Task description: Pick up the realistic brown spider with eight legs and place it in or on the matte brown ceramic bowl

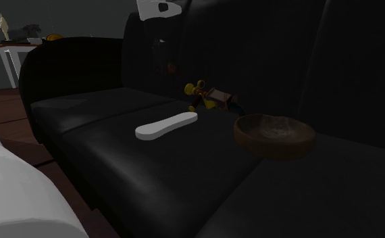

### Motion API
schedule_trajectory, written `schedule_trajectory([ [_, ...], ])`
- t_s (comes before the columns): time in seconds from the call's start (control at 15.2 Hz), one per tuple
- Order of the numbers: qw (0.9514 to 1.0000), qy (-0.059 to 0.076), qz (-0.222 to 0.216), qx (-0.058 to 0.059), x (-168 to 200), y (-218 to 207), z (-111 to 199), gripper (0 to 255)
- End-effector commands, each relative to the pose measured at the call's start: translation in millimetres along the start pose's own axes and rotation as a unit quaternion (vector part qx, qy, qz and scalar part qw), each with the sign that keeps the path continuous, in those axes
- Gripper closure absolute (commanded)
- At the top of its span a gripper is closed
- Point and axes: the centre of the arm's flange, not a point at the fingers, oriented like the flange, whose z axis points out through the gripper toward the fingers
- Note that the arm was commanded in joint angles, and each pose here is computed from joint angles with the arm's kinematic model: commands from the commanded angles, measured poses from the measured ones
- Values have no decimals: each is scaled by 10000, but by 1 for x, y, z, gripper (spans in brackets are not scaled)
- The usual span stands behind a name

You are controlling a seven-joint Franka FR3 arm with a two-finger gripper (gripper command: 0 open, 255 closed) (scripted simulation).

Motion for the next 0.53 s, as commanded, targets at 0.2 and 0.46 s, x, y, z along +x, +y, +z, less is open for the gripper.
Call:
schedule_trajectory([
  [0.2, 10000, -1, -1, -1, 27, 54, 5, 255],
  [0.46, 10000, -1, -1, -1, 50, 101, 11, 255],
])
